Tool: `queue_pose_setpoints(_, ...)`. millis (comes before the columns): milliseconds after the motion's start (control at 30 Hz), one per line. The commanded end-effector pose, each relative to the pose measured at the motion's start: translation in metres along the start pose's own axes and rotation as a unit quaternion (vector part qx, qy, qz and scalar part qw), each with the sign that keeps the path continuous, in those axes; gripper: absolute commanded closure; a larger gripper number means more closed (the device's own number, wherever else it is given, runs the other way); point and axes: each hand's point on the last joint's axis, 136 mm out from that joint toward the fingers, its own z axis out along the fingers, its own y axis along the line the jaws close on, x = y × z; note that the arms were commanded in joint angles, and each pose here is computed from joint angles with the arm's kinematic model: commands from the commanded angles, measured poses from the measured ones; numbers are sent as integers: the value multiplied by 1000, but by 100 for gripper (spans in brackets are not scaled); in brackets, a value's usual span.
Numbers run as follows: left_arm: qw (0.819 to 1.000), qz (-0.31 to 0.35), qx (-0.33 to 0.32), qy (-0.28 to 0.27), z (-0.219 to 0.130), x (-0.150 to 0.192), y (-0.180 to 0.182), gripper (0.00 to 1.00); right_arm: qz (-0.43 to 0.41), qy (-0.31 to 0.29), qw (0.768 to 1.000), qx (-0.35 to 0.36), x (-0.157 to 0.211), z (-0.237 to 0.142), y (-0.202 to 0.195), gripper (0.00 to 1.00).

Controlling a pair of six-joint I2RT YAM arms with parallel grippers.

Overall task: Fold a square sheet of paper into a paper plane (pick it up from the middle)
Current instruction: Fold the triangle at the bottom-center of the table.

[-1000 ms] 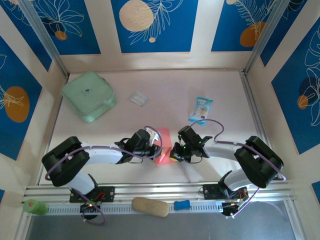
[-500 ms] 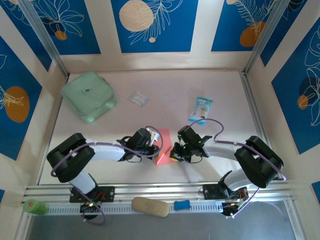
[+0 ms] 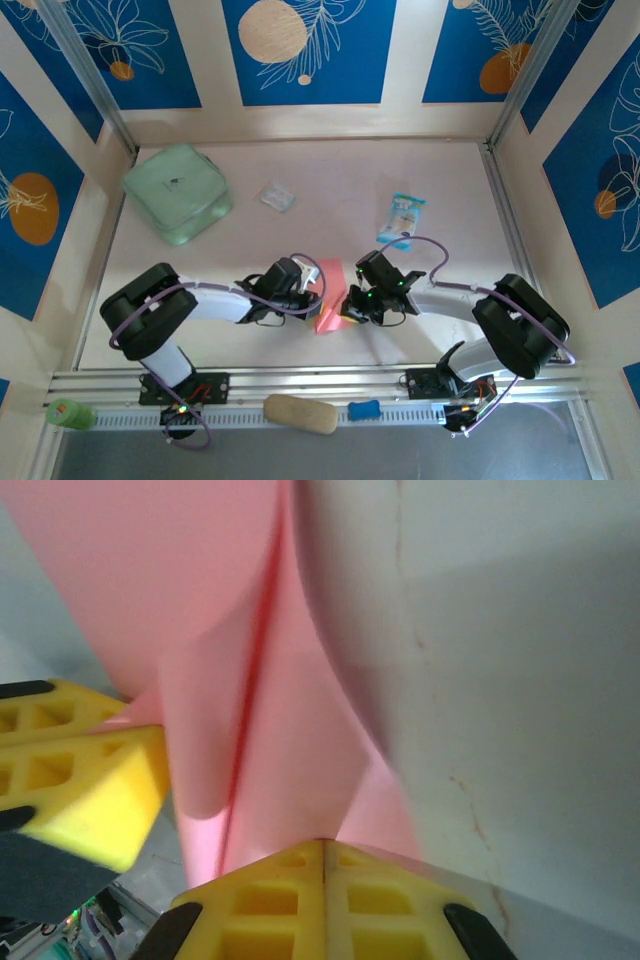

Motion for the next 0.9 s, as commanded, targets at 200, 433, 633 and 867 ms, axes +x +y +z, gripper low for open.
queue_pose_setpoints(200,998,-65,15,5,-5,11,1,100,-4,8,1000,-17,5,-1,8,95)
queue_pose_setpoints(433,999,-37,22,4,-8,4,-8,100,9,16,1000,18,8,7,-10,95)
queue_pose_setpoints(633,1000,-1,3,-2,-14,-5,-9,100,13,21,998,51,11,10,-26,96)
queue_pose_setpoints(867,1000,18,-13,3,-13,-6,-4,100,9,21,999,46,10,9,-21,96)
